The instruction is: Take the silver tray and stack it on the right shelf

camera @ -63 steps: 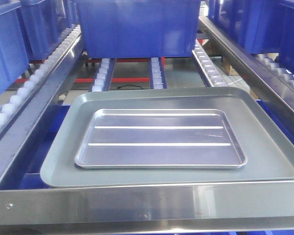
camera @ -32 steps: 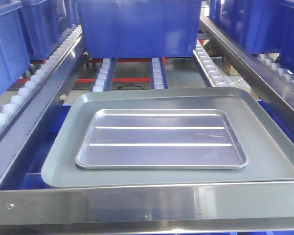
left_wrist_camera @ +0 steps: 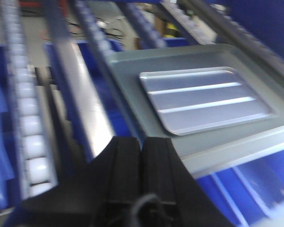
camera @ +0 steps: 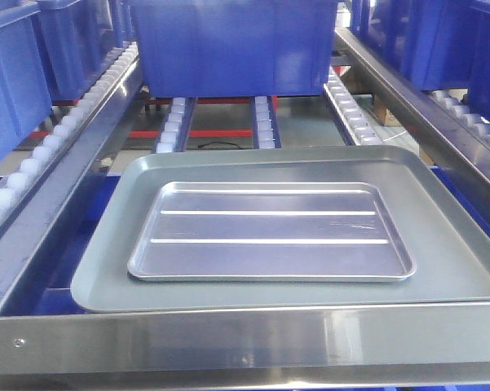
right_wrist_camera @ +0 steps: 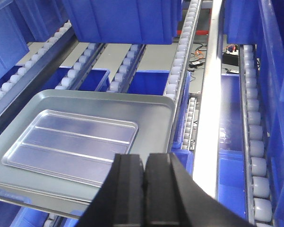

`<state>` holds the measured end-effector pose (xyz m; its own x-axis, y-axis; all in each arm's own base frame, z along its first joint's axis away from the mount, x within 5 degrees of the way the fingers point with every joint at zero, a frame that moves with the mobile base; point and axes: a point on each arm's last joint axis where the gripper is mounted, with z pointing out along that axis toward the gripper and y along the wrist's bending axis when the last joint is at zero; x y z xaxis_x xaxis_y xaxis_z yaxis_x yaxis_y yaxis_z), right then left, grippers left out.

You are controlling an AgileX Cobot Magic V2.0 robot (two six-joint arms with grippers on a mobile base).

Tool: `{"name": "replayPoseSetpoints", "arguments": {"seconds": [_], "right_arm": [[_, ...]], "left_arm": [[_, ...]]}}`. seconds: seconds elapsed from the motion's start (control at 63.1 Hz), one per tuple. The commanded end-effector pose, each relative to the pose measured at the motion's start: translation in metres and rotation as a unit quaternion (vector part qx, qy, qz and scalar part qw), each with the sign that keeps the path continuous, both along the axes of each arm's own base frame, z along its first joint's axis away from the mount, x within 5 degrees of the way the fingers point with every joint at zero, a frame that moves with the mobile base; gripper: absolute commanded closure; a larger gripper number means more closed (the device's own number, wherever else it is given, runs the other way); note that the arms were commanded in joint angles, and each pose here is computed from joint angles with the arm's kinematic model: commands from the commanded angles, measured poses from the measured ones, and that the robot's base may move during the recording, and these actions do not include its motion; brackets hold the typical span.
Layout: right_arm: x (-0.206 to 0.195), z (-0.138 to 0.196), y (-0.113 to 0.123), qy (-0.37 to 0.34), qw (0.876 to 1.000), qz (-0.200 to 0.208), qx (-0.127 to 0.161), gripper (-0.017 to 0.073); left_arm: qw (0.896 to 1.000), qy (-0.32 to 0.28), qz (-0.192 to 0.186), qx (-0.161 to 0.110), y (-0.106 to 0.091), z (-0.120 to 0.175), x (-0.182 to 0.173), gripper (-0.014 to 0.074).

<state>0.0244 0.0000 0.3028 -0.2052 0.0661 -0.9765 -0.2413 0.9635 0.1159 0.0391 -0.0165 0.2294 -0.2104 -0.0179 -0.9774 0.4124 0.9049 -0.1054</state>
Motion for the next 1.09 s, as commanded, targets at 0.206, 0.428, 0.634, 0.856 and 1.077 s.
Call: {"name": "replayPoseSetpoints", "arguments": {"seconds": [0.206, 0.428, 0.634, 0.856, 1.077], "right_arm": [[0.001, 0.014, 0.0, -0.047, 0.999, 0.002, 0.002, 0.0503], [0.001, 0.014, 0.0, -0.047, 0.999, 0.002, 0.002, 0.0503], [0.001, 0.014, 0.0, -0.047, 0.999, 0.002, 0.002, 0.0503], [0.001, 0.014, 0.0, -0.047, 0.999, 0.002, 0.002, 0.0503], [0.001, 0.014, 0.0, -0.047, 0.999, 0.002, 0.002, 0.0503]], "left_arm": [[0.979, -0.139, 0.142, -0.044, 0.008, -0.013, 0.014, 0.0685], [0.972, -0.156, 0.171, -0.035, 0.011, -0.025, 0.016, 0.0685], [0.972, -0.158, 0.172, -0.026, 0.011, -0.025, 0.016, 0.0685], [0.972, -0.159, 0.173, -0.022, 0.011, -0.025, 0.016, 0.0685], [0.968, -0.179, 0.174, -0.007, 0.012, -0.022, 0.016, 0.0685]]}}
